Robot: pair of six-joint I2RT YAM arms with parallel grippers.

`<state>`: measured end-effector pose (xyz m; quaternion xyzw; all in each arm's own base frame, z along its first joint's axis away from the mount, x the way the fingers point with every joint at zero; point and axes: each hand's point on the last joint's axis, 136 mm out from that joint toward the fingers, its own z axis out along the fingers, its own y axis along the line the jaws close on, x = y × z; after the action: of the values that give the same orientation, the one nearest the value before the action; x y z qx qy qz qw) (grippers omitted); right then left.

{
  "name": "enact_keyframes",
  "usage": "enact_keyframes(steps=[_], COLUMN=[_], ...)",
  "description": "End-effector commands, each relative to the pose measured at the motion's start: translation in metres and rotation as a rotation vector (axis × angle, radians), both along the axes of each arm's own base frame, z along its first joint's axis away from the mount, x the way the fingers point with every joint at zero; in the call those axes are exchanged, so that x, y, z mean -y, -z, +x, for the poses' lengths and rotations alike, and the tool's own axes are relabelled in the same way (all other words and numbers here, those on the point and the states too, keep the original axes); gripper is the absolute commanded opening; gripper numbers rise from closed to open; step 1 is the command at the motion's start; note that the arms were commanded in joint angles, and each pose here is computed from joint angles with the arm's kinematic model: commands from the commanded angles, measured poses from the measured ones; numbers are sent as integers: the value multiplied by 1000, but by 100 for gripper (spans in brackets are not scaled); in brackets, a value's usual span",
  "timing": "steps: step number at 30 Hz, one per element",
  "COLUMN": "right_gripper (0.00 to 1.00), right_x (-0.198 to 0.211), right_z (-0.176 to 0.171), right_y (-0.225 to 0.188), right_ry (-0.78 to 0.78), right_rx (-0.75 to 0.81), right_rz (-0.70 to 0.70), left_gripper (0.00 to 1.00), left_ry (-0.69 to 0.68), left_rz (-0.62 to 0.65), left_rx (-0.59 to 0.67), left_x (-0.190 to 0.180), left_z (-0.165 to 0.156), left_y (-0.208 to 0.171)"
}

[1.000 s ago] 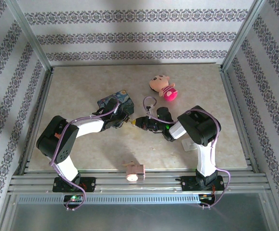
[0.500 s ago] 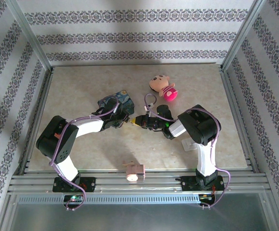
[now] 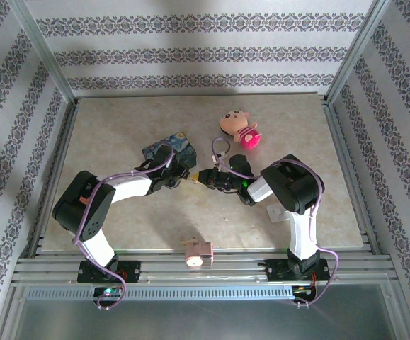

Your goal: Unlock a padlock with a key

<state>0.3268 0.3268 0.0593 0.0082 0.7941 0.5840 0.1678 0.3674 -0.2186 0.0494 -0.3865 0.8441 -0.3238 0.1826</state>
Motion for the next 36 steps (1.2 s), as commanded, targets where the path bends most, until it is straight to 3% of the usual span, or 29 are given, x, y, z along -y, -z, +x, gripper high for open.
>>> enact_keyframes(steps=[1,36], right_gripper=[0,0], right_x=[-14,-15], right_z=[10,7], right_y=[-30,-22], right_ry=[18,86], right_rx=[146,161], right_rz=[53,19], left_gripper=[4,5], left_ry=[42,92], left_rz=[-115,-135], left_rx=[-105,-54], left_x=[22,27], left_z=[-24,-25], left_y=[12,7])
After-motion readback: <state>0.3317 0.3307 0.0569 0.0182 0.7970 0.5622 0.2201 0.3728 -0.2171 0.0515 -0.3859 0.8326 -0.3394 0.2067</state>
